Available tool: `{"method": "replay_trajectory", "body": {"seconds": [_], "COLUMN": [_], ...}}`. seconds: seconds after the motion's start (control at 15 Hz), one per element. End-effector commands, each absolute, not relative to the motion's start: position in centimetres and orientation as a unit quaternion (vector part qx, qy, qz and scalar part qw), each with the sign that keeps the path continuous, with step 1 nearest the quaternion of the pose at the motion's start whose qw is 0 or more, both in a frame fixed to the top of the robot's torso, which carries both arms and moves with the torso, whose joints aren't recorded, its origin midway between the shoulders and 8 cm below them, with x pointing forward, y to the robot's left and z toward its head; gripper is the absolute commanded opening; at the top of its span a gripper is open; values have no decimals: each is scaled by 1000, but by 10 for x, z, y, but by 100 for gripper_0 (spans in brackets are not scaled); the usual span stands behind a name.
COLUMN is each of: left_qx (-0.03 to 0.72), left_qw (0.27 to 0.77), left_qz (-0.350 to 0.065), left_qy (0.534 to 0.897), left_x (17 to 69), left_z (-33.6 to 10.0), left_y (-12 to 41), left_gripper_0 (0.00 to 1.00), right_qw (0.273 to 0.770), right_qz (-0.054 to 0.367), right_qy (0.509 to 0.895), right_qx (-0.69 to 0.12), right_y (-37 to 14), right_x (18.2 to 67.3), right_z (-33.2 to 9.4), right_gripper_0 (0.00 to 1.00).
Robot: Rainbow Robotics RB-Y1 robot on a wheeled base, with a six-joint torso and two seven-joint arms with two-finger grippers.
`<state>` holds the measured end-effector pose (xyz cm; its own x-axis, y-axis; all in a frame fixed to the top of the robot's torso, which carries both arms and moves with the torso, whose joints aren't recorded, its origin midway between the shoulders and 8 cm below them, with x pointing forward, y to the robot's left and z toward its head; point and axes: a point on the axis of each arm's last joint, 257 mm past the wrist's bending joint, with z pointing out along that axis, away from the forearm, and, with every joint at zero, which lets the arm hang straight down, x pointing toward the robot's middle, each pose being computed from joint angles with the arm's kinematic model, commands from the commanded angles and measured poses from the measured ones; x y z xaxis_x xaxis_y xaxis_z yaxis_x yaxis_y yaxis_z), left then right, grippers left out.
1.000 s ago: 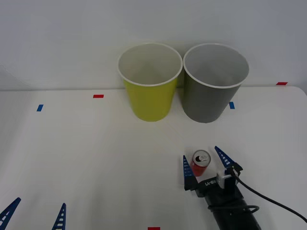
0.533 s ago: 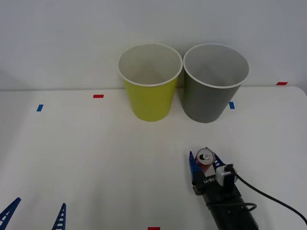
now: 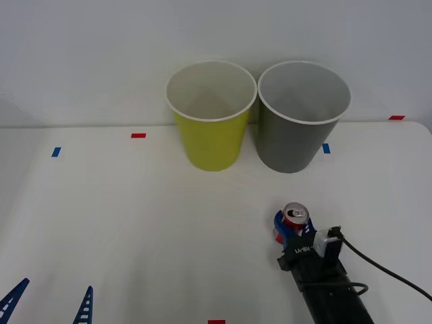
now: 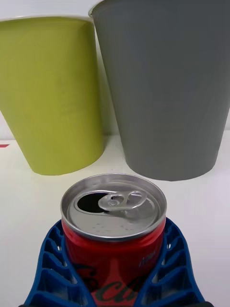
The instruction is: Put cans in the gray bin and PET bottles in the light green bin.
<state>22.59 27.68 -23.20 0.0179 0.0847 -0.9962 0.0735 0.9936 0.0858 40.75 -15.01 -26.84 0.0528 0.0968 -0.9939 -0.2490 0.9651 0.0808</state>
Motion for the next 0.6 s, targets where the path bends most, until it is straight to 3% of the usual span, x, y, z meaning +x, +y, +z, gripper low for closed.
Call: {"method": "replay_trajectory", "body": {"seconds": [0.07,0.6], "left_qx": [56,56], "left_qw": [711,711], "left_qz": [4,4], "left_qy": [701,701], "left_x": [226,226], "left_z": [-232,-232], "left_y": [277,277], "left_gripper_0": [100,100], "right_qw": [695,654], "right_qz": [105,88], "right_qy": [708,748], "right_qx": [-62,-70], "right_y": [-161,-182], "right_x": [409,393], "right_z": [-238,-147], "right_gripper_0": [4,3]}}
